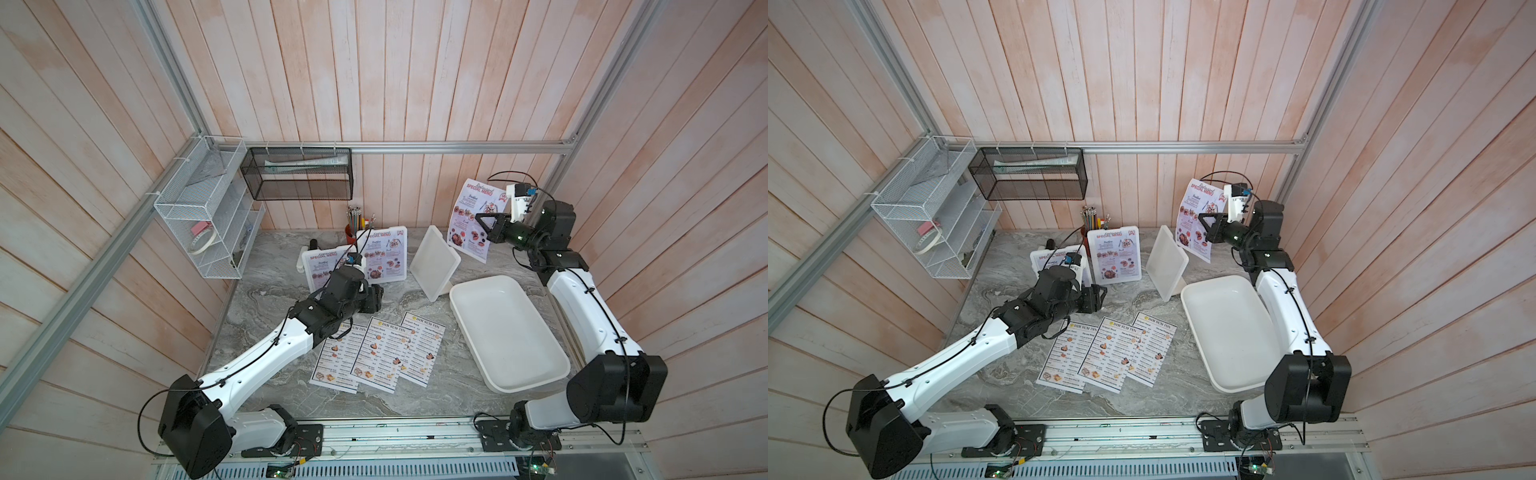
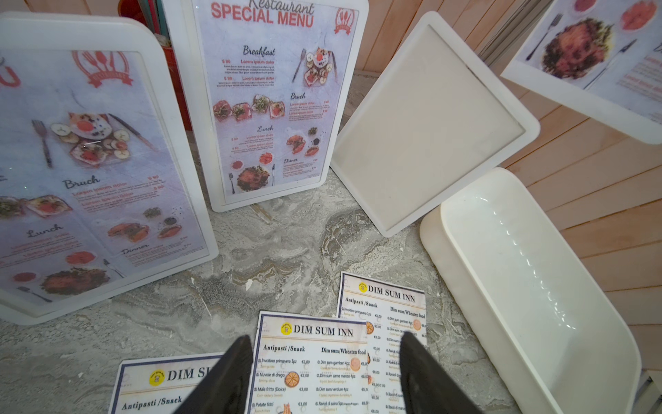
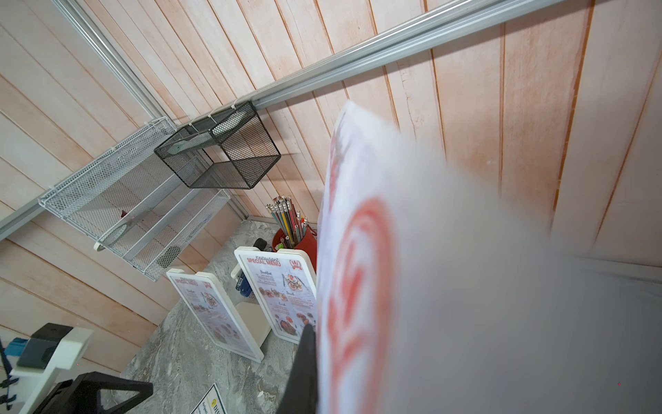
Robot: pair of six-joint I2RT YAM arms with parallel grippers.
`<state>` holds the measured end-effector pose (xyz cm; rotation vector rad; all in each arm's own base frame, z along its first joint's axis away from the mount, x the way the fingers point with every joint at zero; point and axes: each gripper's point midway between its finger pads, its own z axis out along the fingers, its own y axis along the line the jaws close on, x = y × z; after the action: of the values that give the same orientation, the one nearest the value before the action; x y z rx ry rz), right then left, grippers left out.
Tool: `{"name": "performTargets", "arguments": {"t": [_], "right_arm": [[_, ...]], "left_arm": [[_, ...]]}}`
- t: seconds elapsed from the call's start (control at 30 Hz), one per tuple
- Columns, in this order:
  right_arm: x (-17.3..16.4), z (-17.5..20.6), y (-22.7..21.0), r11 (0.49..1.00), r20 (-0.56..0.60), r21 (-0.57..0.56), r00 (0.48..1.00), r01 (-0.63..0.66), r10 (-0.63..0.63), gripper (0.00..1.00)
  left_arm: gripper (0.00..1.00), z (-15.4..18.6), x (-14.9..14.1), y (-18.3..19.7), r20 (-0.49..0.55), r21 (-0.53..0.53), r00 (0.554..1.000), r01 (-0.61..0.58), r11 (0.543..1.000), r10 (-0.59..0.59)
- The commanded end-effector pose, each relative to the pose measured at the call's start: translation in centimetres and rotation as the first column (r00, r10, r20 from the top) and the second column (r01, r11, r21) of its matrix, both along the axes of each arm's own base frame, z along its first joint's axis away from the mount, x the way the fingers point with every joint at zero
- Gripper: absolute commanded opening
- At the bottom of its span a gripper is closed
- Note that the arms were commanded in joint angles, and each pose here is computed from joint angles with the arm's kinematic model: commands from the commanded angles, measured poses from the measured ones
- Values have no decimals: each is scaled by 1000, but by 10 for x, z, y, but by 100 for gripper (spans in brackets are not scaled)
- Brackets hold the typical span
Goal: Replace the menus in the menu holders
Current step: Insert the menu into the menu holder.
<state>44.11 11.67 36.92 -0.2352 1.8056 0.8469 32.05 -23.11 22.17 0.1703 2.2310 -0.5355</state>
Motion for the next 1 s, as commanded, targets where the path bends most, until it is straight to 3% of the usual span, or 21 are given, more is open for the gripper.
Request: {"name": "performTargets", "arguments": {"t": [0.0,0.97], "right_arm": [[-2,-2,2,1000,-9,11,1000,-23,23,0],[0,-8,-5,1000,-20,6,1000,18,-18,0]], "left_arm": [[67,-6,-2,3,-6,13,1000,-13,1000,13],[67,-8,-8,6,-8,-2,1000,-14,1000,14]]}}
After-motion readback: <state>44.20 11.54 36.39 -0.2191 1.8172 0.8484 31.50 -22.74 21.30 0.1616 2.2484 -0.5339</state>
